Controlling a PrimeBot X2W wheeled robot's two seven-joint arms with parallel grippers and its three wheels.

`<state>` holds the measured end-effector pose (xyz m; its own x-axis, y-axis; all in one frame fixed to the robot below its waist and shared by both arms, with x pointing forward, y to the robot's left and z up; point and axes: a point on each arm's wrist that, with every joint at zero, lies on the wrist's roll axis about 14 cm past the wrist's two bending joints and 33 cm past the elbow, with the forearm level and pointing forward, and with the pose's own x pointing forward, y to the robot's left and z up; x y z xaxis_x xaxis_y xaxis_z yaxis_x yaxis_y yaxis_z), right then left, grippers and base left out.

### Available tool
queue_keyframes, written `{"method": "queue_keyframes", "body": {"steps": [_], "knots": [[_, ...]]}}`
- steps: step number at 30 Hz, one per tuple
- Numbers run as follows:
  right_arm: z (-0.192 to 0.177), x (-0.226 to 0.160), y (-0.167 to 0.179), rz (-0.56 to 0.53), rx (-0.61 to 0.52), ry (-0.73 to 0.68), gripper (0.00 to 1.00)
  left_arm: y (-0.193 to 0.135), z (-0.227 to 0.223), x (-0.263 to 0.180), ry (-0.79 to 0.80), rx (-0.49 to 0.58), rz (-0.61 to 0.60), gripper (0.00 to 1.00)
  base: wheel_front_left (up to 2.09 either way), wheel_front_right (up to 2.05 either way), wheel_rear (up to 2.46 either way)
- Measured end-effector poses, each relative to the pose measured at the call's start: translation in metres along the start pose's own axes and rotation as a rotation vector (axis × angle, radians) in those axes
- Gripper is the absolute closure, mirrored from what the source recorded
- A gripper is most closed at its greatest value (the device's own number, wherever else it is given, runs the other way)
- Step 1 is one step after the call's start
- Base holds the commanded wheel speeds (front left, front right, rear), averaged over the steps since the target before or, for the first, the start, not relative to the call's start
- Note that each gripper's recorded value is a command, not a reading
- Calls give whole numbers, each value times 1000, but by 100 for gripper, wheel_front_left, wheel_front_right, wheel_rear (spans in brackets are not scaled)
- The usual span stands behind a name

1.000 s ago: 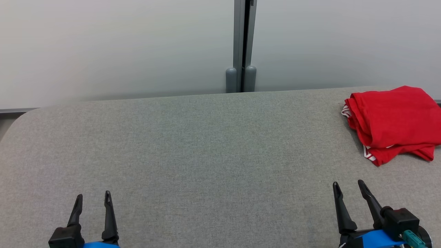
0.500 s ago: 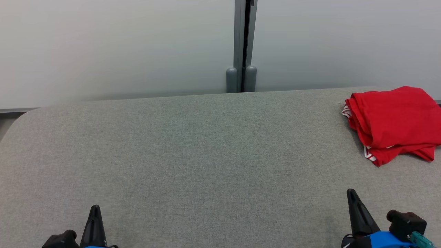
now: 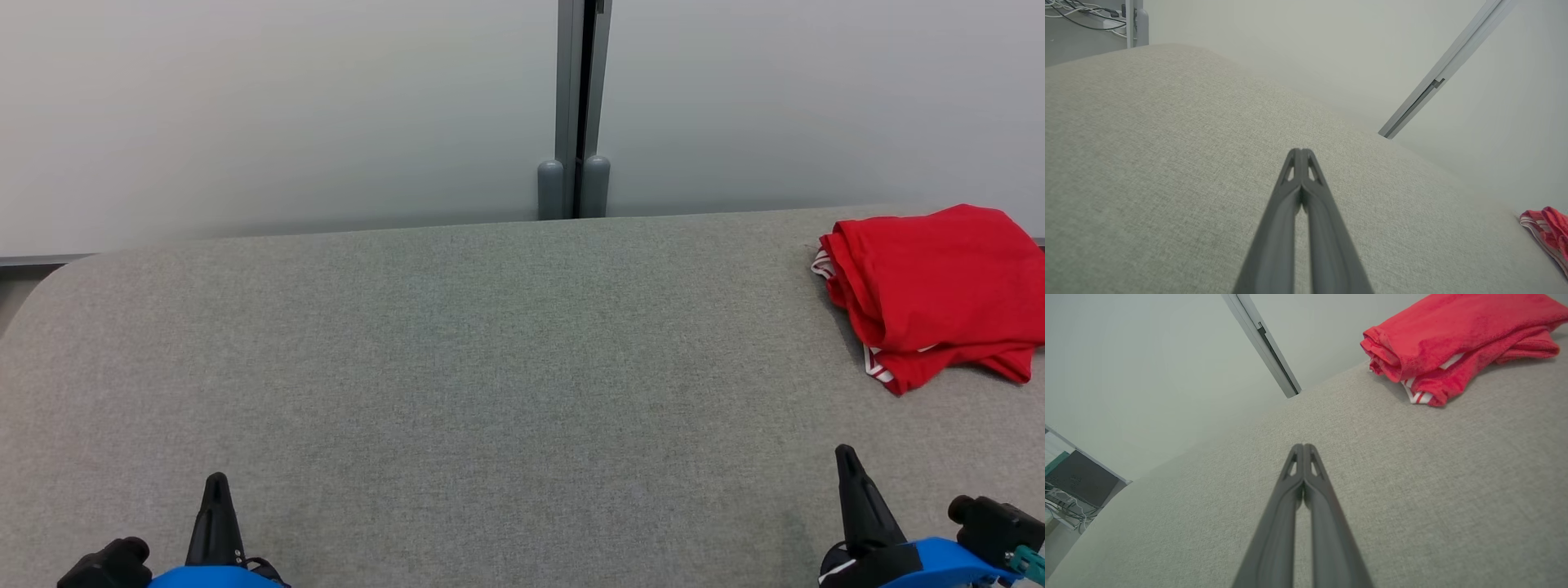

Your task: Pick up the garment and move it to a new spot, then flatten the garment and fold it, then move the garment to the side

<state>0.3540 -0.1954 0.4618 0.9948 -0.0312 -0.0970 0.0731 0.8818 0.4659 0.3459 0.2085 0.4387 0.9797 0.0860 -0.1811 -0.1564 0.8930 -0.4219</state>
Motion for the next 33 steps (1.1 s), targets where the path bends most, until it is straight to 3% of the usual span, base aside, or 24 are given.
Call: {"method": "queue_keyframes", "body": {"steps": [15,33], "knots": [[7,6,-1,-20,241,-5,100,-5,8,7,-2,-251,-2,100,0,0,0],[14,12,1,-16,461,-10,100,-13,20,15,-10,-479,-28,100,0,0,0]]}}
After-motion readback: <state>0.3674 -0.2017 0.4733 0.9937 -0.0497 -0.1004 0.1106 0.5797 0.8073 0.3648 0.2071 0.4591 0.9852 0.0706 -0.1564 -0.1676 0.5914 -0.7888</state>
